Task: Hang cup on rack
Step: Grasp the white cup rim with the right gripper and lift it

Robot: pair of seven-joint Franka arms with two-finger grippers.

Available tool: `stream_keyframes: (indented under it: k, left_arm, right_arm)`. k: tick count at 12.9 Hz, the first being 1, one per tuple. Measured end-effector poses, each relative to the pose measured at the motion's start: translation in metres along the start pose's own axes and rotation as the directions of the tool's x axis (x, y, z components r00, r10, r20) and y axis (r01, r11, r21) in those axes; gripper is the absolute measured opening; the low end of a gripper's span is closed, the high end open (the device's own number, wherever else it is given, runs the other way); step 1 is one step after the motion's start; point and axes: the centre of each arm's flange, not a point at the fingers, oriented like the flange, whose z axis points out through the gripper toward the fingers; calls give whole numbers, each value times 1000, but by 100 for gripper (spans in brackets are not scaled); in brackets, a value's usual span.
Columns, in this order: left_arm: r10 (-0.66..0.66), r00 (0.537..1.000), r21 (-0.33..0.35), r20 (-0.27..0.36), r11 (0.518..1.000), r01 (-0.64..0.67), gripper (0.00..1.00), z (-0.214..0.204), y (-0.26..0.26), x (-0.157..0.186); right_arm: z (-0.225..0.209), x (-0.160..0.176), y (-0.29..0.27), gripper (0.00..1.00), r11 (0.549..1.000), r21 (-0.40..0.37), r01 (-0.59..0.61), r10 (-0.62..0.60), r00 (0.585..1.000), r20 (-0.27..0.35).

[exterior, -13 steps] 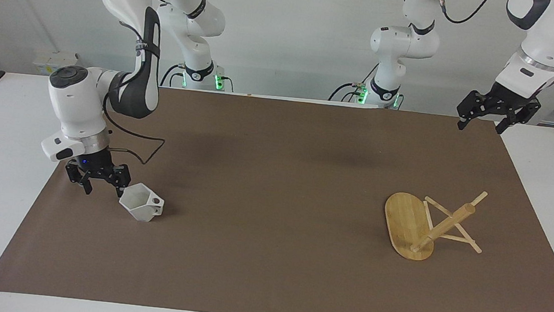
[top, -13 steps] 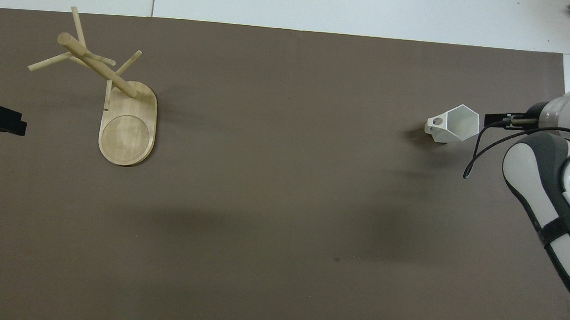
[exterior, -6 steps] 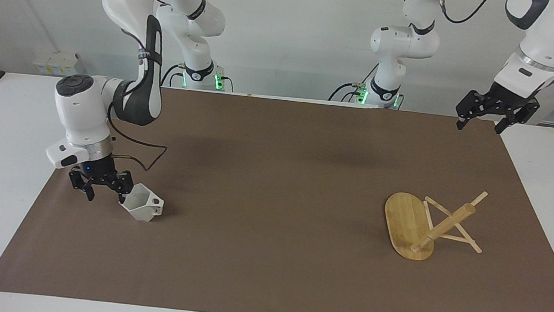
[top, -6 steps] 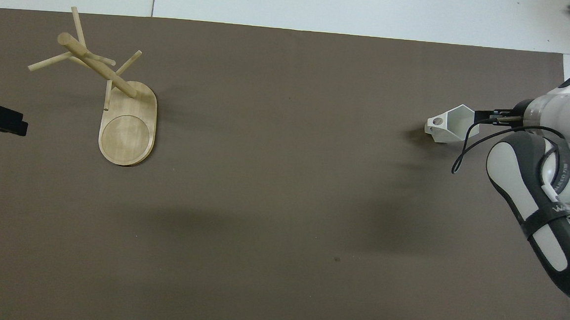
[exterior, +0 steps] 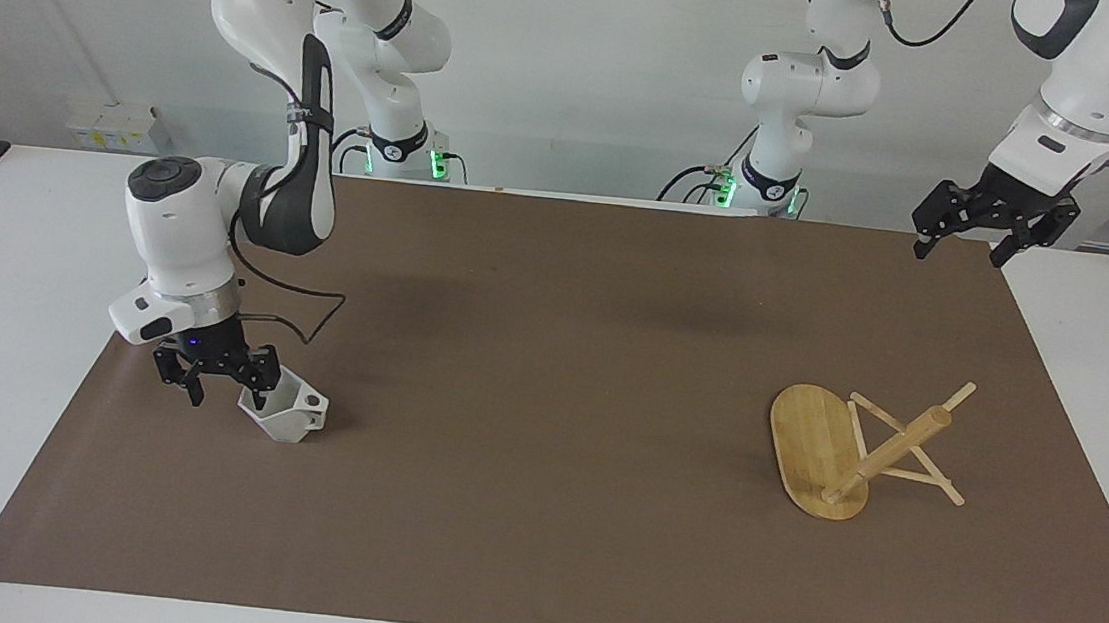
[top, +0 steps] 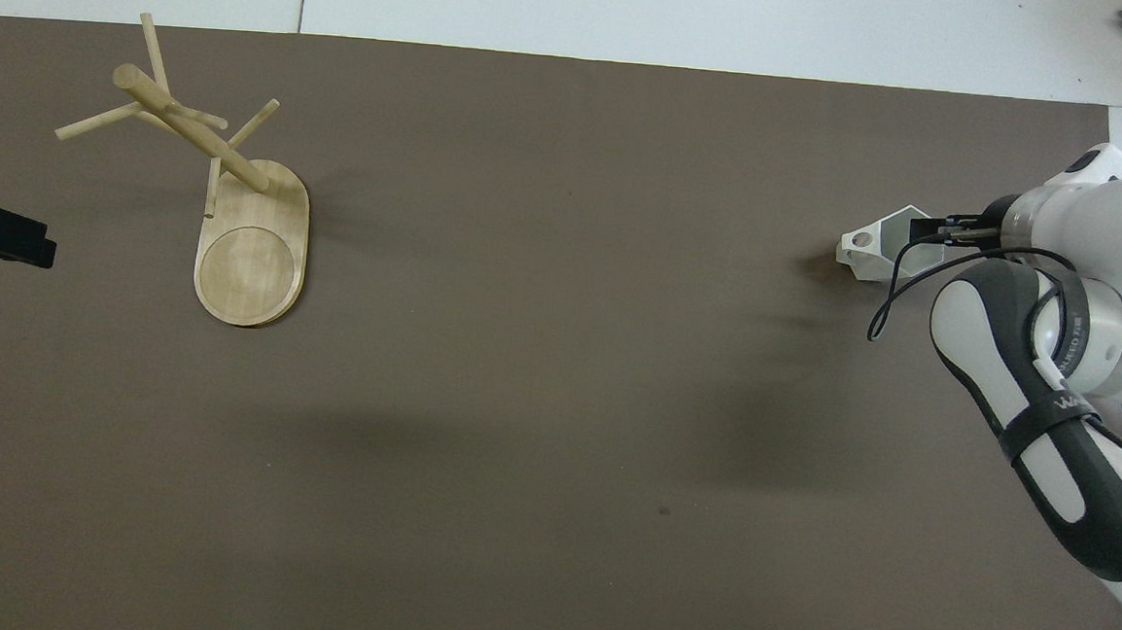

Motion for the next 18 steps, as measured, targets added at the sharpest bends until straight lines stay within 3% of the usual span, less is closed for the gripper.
stream_keyframes:
  k: [1,2,3,5,6,7,10,15,18]
  left_arm:
    - [0,1000,0,0,1000,0,100,0,0,0]
    - [0,1000,0,0,1000,0,100,0,0,0]
    - [1,1000,0,0,1000,-1,100,0,0,0]
    - [1,1000,0,1,1000,-1,100,0,1,0]
    - [2,1000,0,1,1000,-2,100,0,1,0]
    - [2,1000,0,1,1000,-2,100,0,1,0]
    - [2,1000,0,1,1000,-2,100,0,1,0]
    - [12,1000,0,1,1000,-12,100,0,6,0]
    - [17,1000,0,0,1000,-17,100,-1,9,0]
  right_arm:
    - [2,0,-1,86,1000,0,1,-1,1000,2]
    - [3,0,-1,78,1000,0,2,-2,1000,4]
    - [4,-1,-1,78,1000,0,2,-2,1000,4]
    - [4,-1,-1,56,1000,1,2,-2,1000,4]
    - [4,-1,-1,56,1000,1,2,-2,1000,4]
    - [4,-1,-1,48,1000,1,2,-2,1000,4]
    - [2,1,-3,9,1000,5,0,0,1000,-1]
    - [-1,2,-4,7,1000,7,1,-1,1000,-1]
    - [-7,4,-5,5,1000,17,2,-3,999,41]
